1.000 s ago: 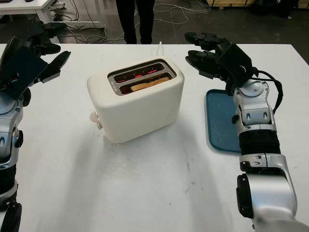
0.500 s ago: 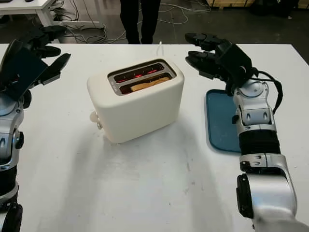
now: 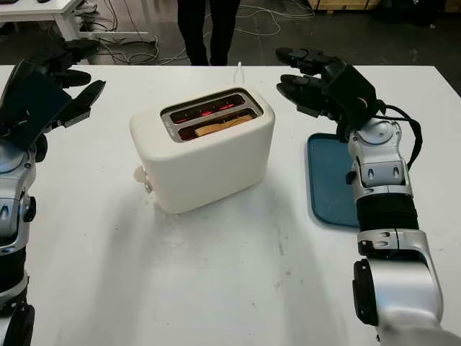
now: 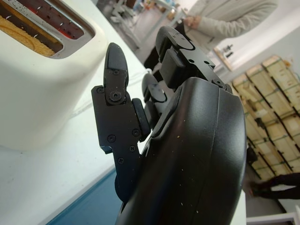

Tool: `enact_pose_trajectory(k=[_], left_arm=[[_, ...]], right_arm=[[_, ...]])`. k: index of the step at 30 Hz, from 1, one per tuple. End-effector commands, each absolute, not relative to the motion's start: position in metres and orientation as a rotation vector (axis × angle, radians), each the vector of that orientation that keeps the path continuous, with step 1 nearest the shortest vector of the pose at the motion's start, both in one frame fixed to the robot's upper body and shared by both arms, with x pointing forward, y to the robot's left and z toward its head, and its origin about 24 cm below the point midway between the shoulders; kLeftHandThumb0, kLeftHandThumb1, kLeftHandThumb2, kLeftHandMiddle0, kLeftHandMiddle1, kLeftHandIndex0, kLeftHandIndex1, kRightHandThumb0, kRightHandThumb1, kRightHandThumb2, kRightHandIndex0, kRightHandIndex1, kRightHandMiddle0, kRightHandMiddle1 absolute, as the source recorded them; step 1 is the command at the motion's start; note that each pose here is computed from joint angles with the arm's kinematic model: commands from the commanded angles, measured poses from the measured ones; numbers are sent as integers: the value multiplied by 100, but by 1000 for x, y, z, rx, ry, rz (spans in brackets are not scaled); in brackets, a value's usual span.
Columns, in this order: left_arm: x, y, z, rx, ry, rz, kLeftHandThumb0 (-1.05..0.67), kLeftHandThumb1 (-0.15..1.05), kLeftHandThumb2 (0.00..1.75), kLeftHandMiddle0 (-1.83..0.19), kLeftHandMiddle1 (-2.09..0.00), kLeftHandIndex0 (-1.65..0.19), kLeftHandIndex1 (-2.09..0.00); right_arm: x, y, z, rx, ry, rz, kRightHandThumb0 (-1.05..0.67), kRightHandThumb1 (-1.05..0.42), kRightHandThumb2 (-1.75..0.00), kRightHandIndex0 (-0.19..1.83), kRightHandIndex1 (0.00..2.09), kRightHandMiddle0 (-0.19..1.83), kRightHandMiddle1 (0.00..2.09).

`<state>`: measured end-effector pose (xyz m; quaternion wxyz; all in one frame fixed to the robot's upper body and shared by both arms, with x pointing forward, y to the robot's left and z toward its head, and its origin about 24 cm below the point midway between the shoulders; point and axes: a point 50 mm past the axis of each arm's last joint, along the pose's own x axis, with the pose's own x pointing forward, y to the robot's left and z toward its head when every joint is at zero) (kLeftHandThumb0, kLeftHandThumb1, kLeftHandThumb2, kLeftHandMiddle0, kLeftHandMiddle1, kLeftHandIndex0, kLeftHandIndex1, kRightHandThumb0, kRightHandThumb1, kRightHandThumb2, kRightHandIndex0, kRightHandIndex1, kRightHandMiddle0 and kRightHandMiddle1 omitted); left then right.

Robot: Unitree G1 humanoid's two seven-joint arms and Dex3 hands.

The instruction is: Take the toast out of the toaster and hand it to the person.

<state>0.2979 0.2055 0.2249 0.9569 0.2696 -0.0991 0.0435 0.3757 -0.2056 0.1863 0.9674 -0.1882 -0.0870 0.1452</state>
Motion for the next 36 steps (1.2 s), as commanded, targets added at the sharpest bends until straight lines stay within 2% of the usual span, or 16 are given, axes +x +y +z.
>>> enact_pose_trajectory(k=[1, 36], left_arm=[[296, 206, 228, 552, -216, 98, -36, 92, 44, -1, -97, -26, -40], [295, 206, 227, 565, -213, 103, -35, 92, 44, -5, -95, -28, -38]], right_arm=[[375, -204, 193, -388, -203, 291, -34, -92, -28, 52, 0, 51, 0], [374, -204, 201, -400, -237, 277, -32, -92, -30, 52, 1, 51, 1]])
